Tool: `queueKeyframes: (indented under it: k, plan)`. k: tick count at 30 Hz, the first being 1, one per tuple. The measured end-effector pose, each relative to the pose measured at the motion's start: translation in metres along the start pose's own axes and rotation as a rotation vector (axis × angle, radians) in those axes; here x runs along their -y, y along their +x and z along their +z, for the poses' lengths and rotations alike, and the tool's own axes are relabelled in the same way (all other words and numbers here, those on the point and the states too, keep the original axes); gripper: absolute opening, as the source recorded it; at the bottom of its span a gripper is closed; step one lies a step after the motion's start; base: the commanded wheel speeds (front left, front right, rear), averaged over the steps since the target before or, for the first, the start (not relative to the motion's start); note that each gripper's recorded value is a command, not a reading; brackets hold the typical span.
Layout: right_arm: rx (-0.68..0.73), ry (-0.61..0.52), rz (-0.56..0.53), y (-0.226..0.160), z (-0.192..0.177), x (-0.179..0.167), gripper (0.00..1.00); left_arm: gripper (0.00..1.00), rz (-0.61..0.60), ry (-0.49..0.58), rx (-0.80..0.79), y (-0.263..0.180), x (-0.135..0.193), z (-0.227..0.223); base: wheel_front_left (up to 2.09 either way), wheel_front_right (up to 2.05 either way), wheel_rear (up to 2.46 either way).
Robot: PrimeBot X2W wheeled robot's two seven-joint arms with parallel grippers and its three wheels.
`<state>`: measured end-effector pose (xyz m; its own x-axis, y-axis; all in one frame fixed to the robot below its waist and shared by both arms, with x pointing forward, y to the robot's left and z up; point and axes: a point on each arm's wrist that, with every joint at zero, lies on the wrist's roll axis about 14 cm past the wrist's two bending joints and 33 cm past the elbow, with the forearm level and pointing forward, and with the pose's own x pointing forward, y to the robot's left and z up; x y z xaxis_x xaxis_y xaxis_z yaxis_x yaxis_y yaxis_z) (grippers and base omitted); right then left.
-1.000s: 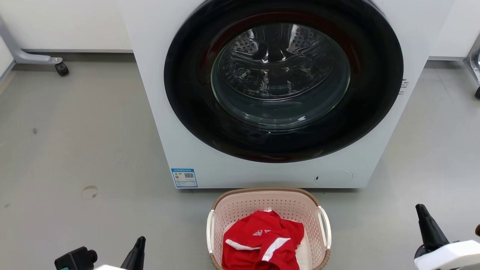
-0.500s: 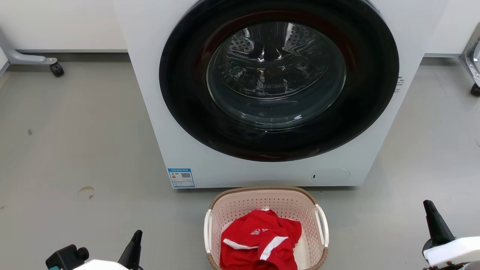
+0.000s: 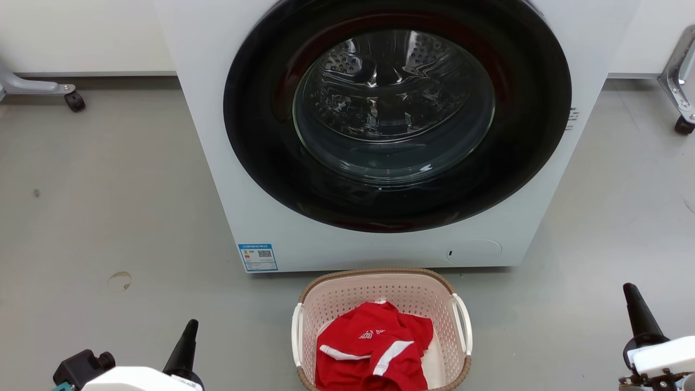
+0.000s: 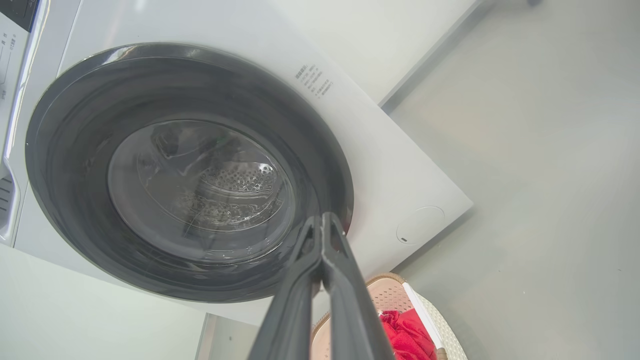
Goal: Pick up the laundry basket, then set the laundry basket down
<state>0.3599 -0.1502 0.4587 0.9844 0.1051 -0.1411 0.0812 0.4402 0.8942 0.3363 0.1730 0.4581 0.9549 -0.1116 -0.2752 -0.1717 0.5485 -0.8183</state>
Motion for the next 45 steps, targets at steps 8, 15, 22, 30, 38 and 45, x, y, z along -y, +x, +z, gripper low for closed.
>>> queueKeyframes:
  k: [8, 15, 22, 30, 38, 45]
  plan:
    - [0.027, 0.071, 0.001, 0.003, 0.01, -0.001, 0.0, 0.0, -0.018, -0.089, 0.011, 0.005, 0.002, 0.002, 0.0, 0.0, 0.0]
    - [0.034, 0.127, -0.007, 0.002, 0.014, 0.002, 0.0, 0.0, -0.033, -0.153, 0.029, 0.008, 0.003, 0.008, 0.0, 0.0, 0.0]
    - [0.058, 0.192, 0.0, 0.005, 0.024, 0.001, 0.0, 0.0, -0.057, -0.226, 0.044, 0.013, 0.007, 0.012, 0.0, 0.0, 0.0]
    - [0.075, 0.264, -0.003, 0.004, 0.031, 0.004, 0.0, 0.0, -0.08, -0.318, 0.06, 0.018, 0.009, 0.015, 0.0, 0.0, 0.0]
    - [0.103, 0.34, 0.006, 0.006, 0.041, 0.003, 0.0, 0.0, -0.095, -0.404, 0.082, 0.021, 0.008, 0.02, 0.0, 0.0, 0.0]
    - [0.115, 0.412, 0.006, 0.004, 0.046, 0.006, 0.0, 0.0, -0.128, -0.489, 0.113, 0.025, 0.011, 0.027, 0.0, 0.0, 0.0]
